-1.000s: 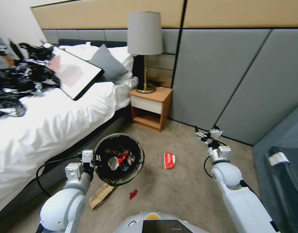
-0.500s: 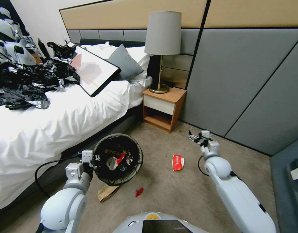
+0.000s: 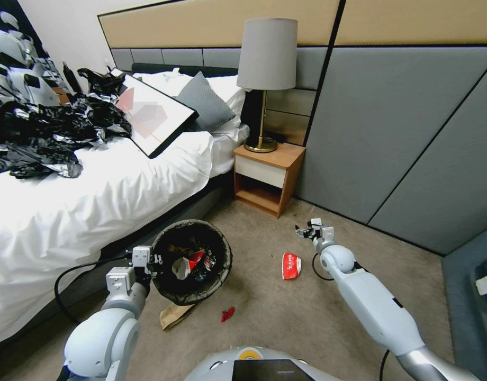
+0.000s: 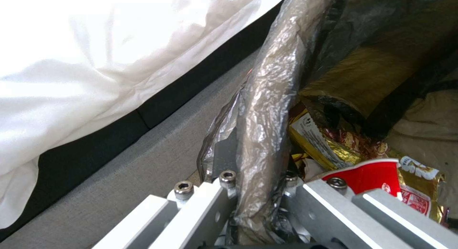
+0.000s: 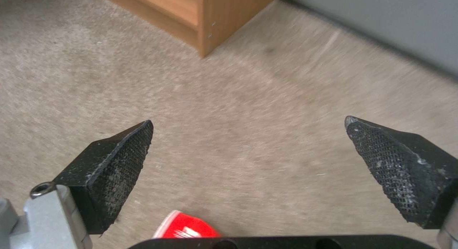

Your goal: Pick up the trash bin, then pick up the garbage from the floor and place it into the trash bin.

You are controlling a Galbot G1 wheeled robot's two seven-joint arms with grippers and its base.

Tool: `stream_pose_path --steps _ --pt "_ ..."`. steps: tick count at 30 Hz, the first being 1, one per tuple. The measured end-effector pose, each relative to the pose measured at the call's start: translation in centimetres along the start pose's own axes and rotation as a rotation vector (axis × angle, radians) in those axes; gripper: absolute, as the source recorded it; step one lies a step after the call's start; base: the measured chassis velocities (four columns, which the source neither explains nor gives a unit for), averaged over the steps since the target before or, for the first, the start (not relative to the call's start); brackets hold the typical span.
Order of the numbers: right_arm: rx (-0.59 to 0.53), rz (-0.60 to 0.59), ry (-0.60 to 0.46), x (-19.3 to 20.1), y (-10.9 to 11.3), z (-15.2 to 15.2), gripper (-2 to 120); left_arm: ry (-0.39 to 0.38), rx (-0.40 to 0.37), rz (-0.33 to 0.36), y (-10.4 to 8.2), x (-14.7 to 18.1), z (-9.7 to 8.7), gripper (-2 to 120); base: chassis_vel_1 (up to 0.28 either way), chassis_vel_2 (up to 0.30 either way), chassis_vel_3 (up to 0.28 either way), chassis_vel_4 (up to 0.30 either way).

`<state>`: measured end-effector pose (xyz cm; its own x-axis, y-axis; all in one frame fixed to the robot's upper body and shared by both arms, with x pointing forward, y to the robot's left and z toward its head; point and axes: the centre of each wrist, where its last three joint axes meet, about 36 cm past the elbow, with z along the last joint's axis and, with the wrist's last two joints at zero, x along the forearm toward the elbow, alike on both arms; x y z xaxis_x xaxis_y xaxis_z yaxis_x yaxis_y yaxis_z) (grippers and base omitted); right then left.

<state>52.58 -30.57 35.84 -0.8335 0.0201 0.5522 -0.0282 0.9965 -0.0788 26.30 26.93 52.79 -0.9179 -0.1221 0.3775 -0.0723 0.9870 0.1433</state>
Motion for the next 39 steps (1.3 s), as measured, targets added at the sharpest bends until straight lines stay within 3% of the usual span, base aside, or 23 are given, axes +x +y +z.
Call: stream_pose_path --steps 7,18,23,29,39 --pt "-0.085 -0.011 0.099 -4.8 1.0 0.2 100 0.006 -0.003 -0.003 0.1 -0.1 0.2 0 0.000 0.000 0.000 0.000" --pt "-0.148 -0.035 0.162 -6.0 3.8 2.3 100 0.005 -0.011 0.000 0.2 -0.4 0.2 0 0.000 0.000 0.000 0.000" --pt "-0.182 -0.021 0.241 -6.0 4.6 5.8 100 0.010 -0.011 0.004 0.1 -0.6 0.3 0 0.000 0.000 0.000 0.000" --pt "-0.183 0.003 0.297 -5.1 4.2 9.1 100 0.013 -0.012 0.005 0.2 -0.7 0.4 0 0.000 0.000 0.000 0.000" --pt "-0.174 0.049 0.331 -5.3 2.5 11.3 100 0.017 -0.008 0.008 0.0 -0.8 0.5 0 0.000 0.000 0.000 0.000"
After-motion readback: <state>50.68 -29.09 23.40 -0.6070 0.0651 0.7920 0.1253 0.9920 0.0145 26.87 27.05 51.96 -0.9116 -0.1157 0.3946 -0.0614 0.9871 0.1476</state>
